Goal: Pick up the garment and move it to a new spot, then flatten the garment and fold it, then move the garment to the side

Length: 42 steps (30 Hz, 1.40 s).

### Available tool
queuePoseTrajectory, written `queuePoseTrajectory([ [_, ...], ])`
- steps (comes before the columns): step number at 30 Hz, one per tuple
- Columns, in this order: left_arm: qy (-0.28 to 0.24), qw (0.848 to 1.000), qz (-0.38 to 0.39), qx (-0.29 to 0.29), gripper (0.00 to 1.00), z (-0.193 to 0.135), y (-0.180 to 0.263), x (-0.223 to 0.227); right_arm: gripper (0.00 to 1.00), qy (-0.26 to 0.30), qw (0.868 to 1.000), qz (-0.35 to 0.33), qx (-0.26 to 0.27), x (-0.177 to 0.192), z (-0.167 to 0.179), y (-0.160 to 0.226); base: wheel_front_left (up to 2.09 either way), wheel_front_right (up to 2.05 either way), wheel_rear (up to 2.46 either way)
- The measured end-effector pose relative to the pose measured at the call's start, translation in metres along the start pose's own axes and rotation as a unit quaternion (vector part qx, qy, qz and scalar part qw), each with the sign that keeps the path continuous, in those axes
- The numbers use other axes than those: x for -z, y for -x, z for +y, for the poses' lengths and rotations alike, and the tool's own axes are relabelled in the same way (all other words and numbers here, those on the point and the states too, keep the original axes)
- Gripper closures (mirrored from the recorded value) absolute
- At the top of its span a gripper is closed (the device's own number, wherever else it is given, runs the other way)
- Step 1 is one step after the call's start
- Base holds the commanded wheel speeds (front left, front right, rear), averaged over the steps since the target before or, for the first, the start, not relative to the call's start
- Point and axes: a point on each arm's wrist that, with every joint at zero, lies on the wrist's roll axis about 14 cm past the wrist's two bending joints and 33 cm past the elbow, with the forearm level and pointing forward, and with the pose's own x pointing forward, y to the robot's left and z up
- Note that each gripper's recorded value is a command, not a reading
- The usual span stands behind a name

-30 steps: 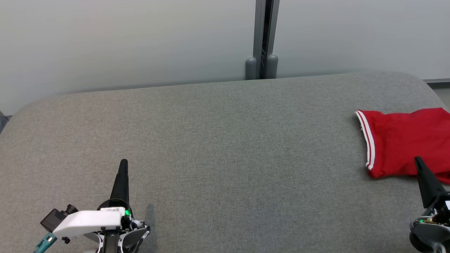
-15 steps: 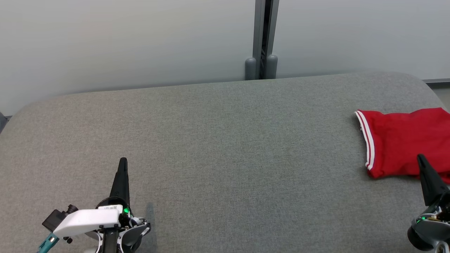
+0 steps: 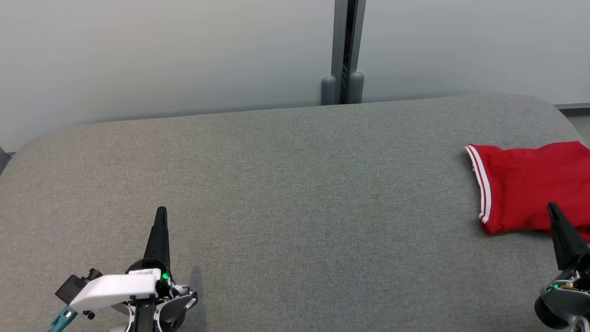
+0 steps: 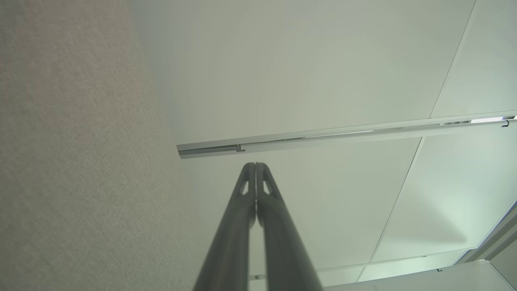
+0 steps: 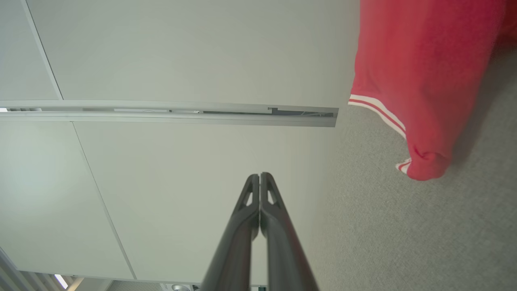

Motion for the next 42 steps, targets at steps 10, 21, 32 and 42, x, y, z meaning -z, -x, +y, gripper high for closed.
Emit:
queuePoseTrajectory([
  [10,0.0,1.0,0.0,0.0,1.0,-0.0001,0.0,0.0,1.0,0.0,1.0,0.0,0.0,-0.0002,0.0001,0.0,0.0,0.0,0.0],
  [21,0.0,1.0,0.0,0.0,1.0,0.0,0.0,0.0,1.0,0.0,1.0,0.0,0.0,0.0,0.0,0.0001,0.0,0.0,0.0],
  [32,0.0,1.0,0.0,0.0,1.0,0.0,0.0,0.0,1.0,0.001,1.0,0.0,0.0,-0.0002,-0.0002,0.0002,0.0,0.0,0.0],
  [42,0.0,1.0,0.0,0.0,1.0,-0.0001,0.0,0.0,1.0,0.0,1.0,0.0,0.0,-0.0002,-0.0003,0.0002,0.0,0.0,0.0],
])
